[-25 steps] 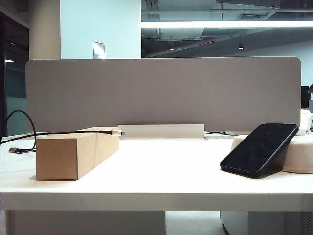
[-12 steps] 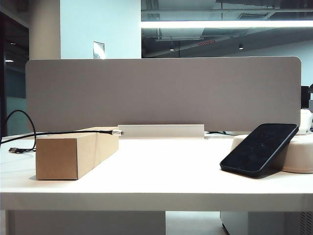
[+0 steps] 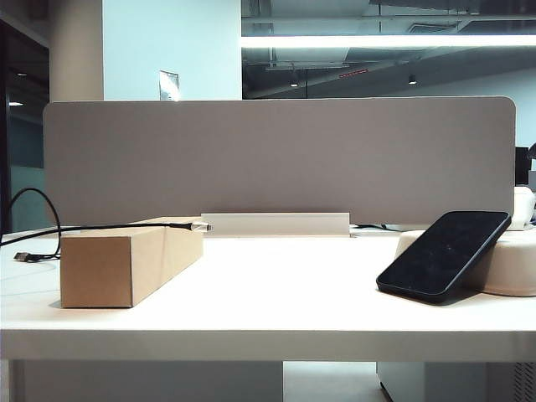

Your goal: Pick up the charging cable and the phone, plug the charging cable into the charging port on the phone, and finally place them back on the table.

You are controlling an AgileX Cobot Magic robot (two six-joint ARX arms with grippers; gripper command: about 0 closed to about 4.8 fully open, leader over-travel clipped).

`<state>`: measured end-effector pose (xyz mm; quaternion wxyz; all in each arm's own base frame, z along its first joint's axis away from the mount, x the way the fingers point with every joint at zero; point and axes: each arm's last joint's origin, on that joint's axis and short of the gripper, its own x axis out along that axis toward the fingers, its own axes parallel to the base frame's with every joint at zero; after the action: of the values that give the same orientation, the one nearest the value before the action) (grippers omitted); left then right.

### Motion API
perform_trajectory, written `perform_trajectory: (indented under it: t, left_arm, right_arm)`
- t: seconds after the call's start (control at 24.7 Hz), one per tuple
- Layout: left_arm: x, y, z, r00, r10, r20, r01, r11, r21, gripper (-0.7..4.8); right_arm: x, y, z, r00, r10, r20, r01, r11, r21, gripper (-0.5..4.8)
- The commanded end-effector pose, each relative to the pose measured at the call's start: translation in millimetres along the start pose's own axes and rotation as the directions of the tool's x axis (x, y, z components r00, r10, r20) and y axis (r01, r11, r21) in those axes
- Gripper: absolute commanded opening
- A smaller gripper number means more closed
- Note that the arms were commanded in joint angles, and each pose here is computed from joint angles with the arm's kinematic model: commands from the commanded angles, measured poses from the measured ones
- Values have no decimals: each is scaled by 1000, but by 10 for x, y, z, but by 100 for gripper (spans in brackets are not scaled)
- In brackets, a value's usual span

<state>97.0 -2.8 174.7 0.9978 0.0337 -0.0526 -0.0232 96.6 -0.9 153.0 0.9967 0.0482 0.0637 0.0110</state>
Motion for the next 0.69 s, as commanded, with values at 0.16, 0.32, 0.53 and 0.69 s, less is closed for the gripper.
perform_trajectory:
  t: [0.16,0.32,0.53,0.69]
  left_arm:
    - [-17,-3,156,998,-42,57,43,999,-18,-6]
    - [-40,5,291,995,-39,92,41,999,-16,-6]
    - [-40,10,432,992,-56,111,58,998,-13,-6]
    - [26,0,547,989,-126,78,127,992,-10,-6]
  right_arm:
    - [-27,18,115,998,26,56,-28,999,36,-2]
    - [-66,31,232,996,29,89,-35,998,59,-2]
    - [-134,49,392,993,32,116,-39,998,57,-2]
    - [-195,66,514,990,42,132,-50,997,56,-2]
